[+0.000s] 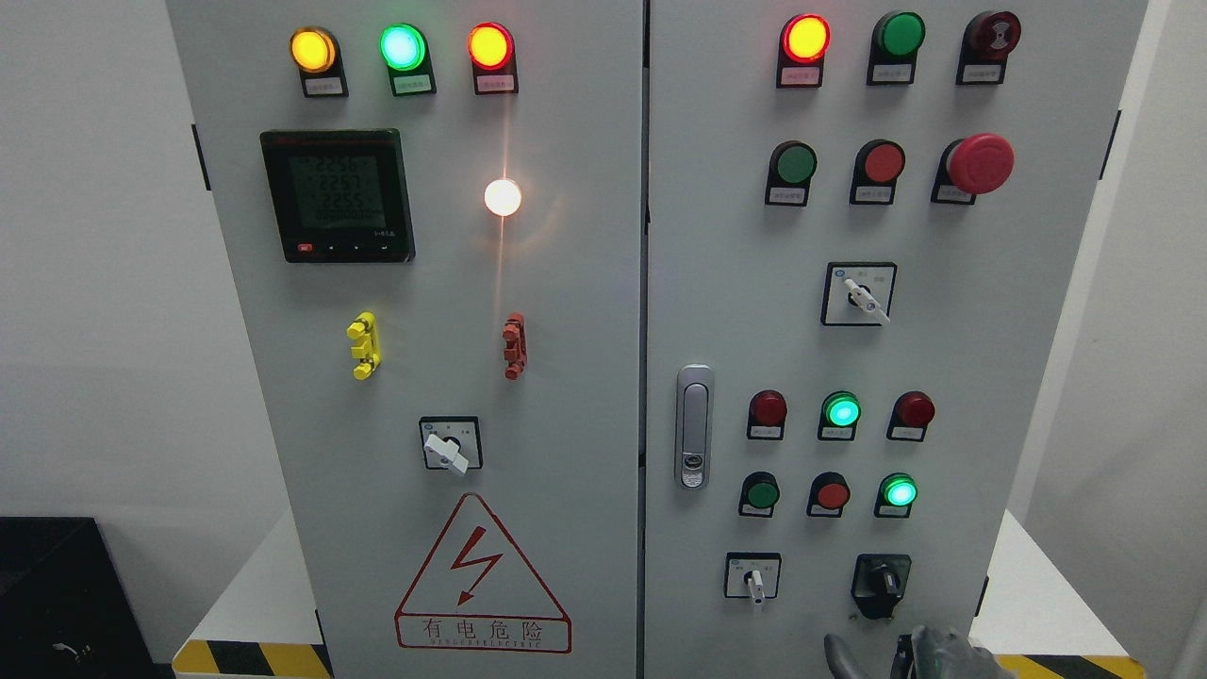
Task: Flip black knob to close circuit
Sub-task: 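Reach the right hand up to the black rotary knob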
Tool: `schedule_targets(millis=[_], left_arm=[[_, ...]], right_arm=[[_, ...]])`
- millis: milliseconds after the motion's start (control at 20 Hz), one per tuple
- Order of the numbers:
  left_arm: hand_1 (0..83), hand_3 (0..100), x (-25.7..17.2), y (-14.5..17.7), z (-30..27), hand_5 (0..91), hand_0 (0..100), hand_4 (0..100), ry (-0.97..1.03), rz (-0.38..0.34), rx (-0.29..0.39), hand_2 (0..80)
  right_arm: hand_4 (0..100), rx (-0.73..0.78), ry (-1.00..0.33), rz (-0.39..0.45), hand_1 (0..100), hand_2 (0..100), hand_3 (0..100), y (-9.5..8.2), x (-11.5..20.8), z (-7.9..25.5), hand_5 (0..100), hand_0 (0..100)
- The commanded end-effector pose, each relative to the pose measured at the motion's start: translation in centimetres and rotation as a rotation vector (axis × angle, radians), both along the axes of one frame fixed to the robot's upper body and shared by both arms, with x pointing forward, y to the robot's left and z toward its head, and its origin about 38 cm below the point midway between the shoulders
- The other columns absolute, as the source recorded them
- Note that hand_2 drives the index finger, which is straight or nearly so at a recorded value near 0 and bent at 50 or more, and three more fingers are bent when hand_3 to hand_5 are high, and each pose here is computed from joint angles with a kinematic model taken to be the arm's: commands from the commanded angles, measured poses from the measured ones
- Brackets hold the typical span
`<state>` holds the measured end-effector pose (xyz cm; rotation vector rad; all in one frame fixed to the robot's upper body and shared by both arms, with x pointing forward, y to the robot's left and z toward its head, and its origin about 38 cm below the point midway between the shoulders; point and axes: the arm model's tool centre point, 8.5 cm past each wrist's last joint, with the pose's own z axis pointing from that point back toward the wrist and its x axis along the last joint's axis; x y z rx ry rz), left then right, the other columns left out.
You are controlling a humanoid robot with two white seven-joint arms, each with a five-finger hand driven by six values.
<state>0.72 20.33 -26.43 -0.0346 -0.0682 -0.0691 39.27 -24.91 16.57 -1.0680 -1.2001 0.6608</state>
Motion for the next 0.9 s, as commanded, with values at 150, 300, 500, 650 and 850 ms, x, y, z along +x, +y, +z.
schedule_targets(millis=[150,300,500,650,850], left_arm=[[55.6,0,-0.6,-0.1,0.0,0.0,12,0,-0.002,0.002,-0.003,0.0],[55.6,0,-0.6,0.0,0.0,0.0,12,0,-0.002,0.002,-0.002,0.0],[55.6,0,-0.6,-0.1,0.0,0.0,12,0,-0.002,0.002,-0.003,0.0],[55.6,0,-0.6,0.0,0.0,0.0,12,0,-0.002,0.002,-0.002,0.0],[55.6,0,-0.6,-0.1,0.0,0.0,12,0,-0.002,0.002,-0.003,0.0]], right_arm=[[92,0.02,0.061,-0.048,0,85,100,-1.6,1.4,-0.8,99,0],[92,0.02,0.057,-0.053,0,85,100,-1.8,1.5,-0.6,99,0],[92,0.027,0.043,-0.069,0,85,100,-2.4,2.0,0.0,99,0],[92,0.029,0.04,-0.077,0,85,100,-2.8,2.1,0.2,99,0],[92,0.033,0.035,-0.094,0,85,100,-3.5,2.4,0.4,99,0]])
